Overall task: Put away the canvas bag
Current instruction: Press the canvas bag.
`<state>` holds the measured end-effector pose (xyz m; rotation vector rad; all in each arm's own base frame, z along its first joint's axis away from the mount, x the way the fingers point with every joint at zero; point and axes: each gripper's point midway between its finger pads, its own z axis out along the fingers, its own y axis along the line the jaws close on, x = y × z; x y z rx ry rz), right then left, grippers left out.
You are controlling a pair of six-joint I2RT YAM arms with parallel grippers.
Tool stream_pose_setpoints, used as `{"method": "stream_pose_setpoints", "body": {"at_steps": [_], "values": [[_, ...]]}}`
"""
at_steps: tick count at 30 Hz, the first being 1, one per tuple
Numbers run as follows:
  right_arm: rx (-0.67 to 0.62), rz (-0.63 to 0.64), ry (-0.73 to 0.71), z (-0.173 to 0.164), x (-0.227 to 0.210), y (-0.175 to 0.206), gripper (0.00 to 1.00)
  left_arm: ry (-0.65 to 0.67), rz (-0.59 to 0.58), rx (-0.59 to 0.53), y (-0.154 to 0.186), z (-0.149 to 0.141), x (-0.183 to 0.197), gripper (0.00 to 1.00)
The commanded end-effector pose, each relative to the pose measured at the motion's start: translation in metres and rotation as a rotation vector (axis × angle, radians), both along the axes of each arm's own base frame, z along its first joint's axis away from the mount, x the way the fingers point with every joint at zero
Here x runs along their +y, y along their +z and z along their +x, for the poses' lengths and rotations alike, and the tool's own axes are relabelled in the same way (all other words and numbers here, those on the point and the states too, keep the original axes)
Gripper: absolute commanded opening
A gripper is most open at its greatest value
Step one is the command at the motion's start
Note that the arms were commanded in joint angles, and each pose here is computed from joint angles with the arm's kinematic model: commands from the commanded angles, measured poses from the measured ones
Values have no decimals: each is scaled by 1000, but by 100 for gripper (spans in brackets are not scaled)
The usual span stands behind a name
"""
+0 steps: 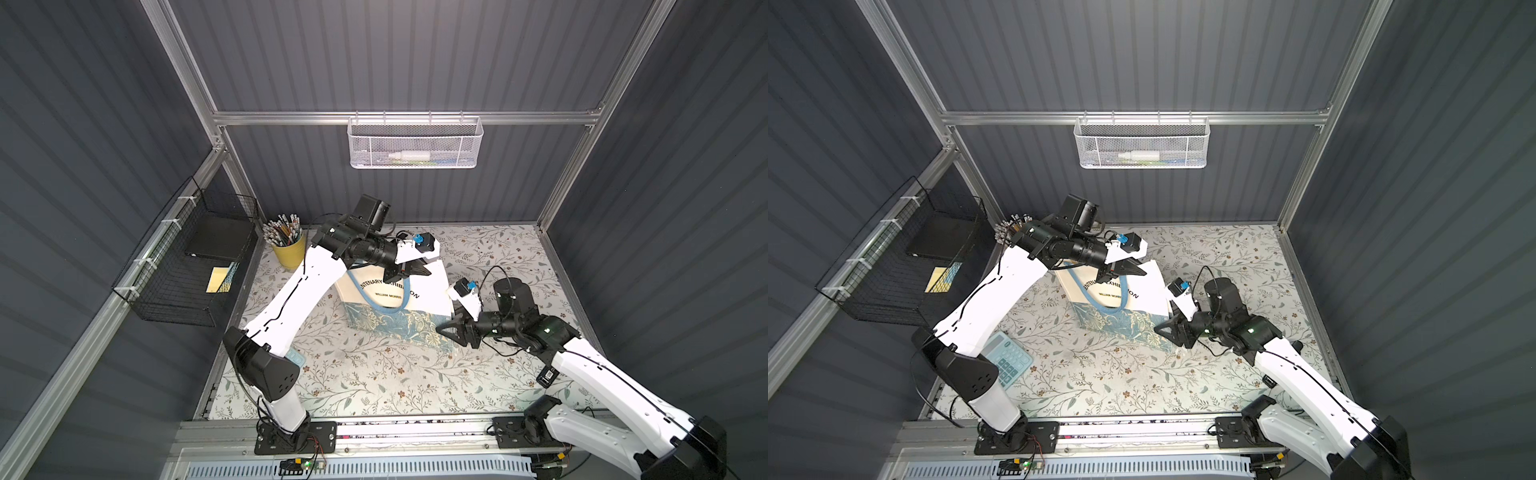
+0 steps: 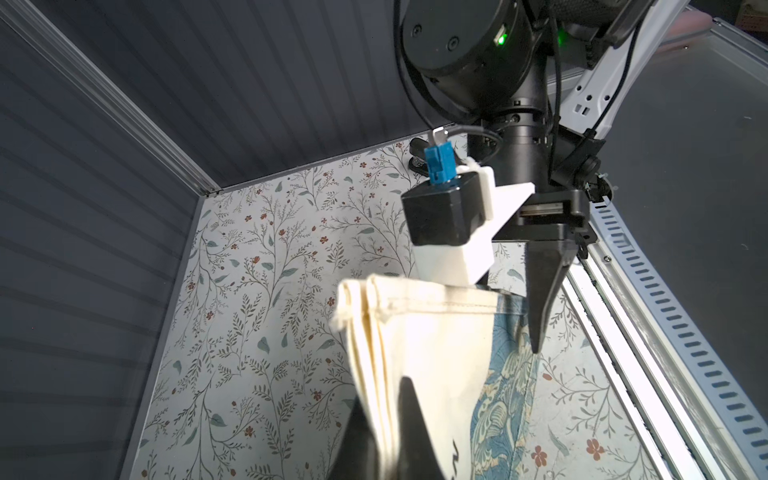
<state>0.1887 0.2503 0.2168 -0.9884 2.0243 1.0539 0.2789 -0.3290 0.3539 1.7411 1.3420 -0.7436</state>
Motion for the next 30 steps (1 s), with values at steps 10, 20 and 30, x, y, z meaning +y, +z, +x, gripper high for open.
{"method": "stream_pose_setpoints", "body": {"at_steps": [10,20,30], "values": [[136,-20,51,-17,11,-23,25,36,-156,-185,68,16,4,0],[167,-34,23,-7,18,-36,47,39,-195,-179,80,19,4,0],[111,-41,-123,33,22,-33,0,36,-199,-141,76,16,3,0]]}}
